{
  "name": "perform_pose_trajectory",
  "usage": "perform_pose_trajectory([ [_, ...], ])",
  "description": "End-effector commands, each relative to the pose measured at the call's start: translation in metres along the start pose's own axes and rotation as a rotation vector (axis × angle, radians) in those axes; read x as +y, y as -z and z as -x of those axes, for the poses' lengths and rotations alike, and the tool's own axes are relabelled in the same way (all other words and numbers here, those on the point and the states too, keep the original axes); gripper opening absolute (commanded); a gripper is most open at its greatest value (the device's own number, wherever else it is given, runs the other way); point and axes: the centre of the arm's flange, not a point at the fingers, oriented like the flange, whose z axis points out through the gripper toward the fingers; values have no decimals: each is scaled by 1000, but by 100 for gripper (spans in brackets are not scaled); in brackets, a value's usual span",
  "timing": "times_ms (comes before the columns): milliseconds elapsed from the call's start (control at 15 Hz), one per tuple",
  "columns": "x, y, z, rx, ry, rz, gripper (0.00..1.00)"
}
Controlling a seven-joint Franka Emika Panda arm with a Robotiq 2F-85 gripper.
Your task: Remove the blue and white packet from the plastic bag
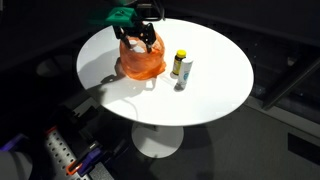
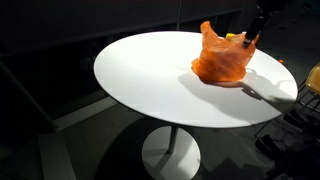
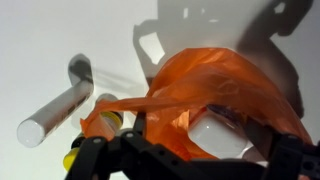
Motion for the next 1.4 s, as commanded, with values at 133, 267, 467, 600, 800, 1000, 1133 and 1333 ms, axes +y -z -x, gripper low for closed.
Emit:
perform_pose_trajectory([
  [133,-14,-8,-19,40,9,36,100],
  [267,-16,-12,-24,42,13,39,100],
  [467,-14,-16,-31,46,38,46,100],
  [600,-11,-16,-37,48,69,44,100],
  [800,-10,-12,-45,47,133,26,100],
  [1000,-12,-11,-49,38,199,10,100],
  [1133,-13,-10,-49,22,233,-14,100],
  [1333,-14,-9,-50,-26,281,-19,100],
])
